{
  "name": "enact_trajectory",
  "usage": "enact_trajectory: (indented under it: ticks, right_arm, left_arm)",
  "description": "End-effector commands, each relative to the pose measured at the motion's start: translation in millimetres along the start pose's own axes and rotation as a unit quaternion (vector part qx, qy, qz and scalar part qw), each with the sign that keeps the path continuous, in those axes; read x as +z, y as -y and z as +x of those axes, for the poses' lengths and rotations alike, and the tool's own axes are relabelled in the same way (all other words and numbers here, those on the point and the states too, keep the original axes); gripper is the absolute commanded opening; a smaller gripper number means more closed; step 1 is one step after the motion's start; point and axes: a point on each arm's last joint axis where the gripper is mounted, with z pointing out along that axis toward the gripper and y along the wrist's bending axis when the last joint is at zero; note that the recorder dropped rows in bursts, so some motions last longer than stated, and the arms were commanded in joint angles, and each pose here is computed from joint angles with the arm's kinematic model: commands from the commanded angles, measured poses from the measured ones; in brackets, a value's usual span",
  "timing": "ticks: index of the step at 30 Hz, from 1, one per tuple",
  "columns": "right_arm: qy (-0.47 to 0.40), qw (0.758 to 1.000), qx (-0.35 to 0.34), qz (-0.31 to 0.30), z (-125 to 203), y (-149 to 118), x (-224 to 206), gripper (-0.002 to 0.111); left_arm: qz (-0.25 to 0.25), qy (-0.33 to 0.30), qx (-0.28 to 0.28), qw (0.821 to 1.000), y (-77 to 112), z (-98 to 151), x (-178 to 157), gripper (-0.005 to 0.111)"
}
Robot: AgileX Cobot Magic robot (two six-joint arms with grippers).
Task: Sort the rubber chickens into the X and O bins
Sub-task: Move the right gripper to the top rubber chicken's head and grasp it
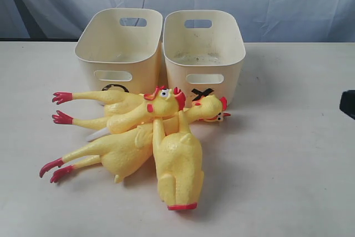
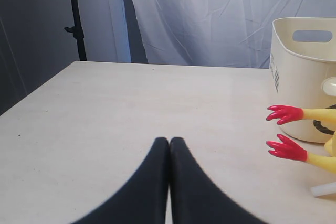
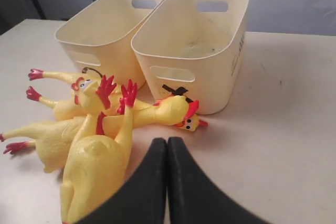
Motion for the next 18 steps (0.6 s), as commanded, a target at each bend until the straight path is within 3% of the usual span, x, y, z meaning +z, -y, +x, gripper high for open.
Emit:
enact_trajectory:
  ticks: [1, 9, 12, 18]
  right_arm:
    - [-0.034, 0.999, -0.020, -0.018, -20.1, 0.2, 19.1, -0.001]
    - [-0.103, 0.991, -0.050, -0.063, -48.7, -7.5, 64.4, -0.001]
    - [-0.165, 0.980, -0.074, -0.081, -37.5, -11.2, 96.5, -0.001]
    - [-0.199, 0.968, -0.118, -0.094, -21.2, -23.2, 128.0, -0.001]
  left_arm:
    - [-0.001, 0.002, 0.003, 1.000, -0.2, 0.6, -0.3, 0.000]
    - [-0.001, 0.002, 0.003, 1.000, -0.2, 0.6, -0.3, 0.000]
    - [-0.001, 0.002, 0.003, 1.000, -0.2, 0.6, -0.3, 0.000]
    - [-0.001, 0.002, 0.003, 1.000, -0.2, 0.6, -0.3, 0.000]
